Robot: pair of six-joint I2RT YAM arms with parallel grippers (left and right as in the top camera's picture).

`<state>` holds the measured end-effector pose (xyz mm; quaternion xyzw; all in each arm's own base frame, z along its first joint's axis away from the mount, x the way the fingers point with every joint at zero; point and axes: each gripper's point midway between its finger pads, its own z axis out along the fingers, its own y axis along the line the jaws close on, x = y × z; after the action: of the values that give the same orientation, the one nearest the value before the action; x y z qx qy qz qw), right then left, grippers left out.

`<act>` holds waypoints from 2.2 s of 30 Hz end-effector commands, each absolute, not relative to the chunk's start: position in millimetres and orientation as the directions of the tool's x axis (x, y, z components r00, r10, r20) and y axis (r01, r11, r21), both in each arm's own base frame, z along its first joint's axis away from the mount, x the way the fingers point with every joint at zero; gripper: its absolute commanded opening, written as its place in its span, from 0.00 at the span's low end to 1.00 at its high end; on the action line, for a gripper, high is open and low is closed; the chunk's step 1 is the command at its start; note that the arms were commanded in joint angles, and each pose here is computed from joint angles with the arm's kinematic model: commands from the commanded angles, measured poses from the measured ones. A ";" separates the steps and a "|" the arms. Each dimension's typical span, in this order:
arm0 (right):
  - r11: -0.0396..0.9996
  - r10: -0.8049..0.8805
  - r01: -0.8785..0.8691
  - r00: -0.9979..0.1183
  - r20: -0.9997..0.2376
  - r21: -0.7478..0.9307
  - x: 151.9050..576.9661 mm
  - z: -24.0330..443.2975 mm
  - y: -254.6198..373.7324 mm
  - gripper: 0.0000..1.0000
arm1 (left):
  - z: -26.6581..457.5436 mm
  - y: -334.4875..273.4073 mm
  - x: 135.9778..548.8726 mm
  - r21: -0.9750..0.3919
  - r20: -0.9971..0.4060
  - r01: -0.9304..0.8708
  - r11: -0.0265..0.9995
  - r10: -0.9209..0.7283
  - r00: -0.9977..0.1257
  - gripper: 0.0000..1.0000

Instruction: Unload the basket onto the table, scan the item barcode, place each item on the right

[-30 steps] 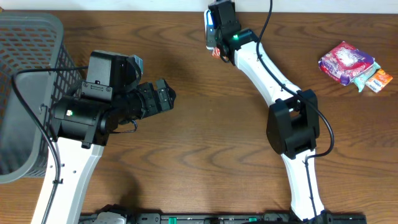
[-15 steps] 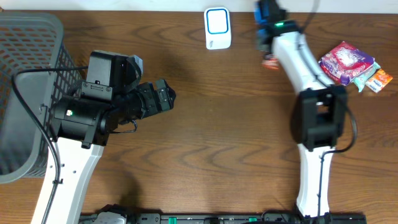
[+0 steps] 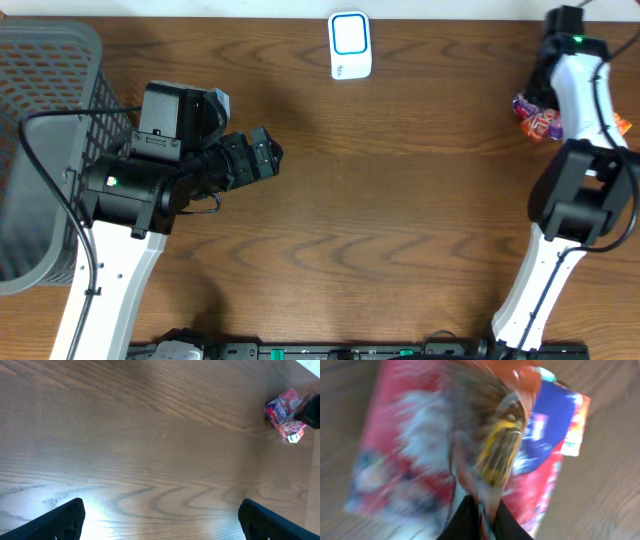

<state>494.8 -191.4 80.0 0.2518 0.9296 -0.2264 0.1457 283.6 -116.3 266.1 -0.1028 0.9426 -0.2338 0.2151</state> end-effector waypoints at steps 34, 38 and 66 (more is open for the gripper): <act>0.834 0.521 0.522 -0.643 -0.561 0.177 366.8 334.2 -123.2 0.99 | 269.6 -116.3 285.4 -0.489 -0.365 -0.085 0.868 -0.293 -0.884 0.98; 0.877 0.463 0.446 -0.689 -0.557 0.178 333.3 350.7 -87.3 0.99 | 269.6 -116.3 285.4 -0.489 -0.365 -0.086 0.868 -0.293 -0.884 0.98; 0.974 0.117 0.045 -0.938 -0.326 0.220 175.0 293.5 47.6 0.99 | 269.6 -116.3 285.4 -0.489 -0.365 -0.086 0.868 -0.293 -0.884 0.98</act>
<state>177.1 44.9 294.6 0.0517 0.9782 0.1014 0.1735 283.6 -116.3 266.1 -0.1028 0.9426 -0.2338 0.2151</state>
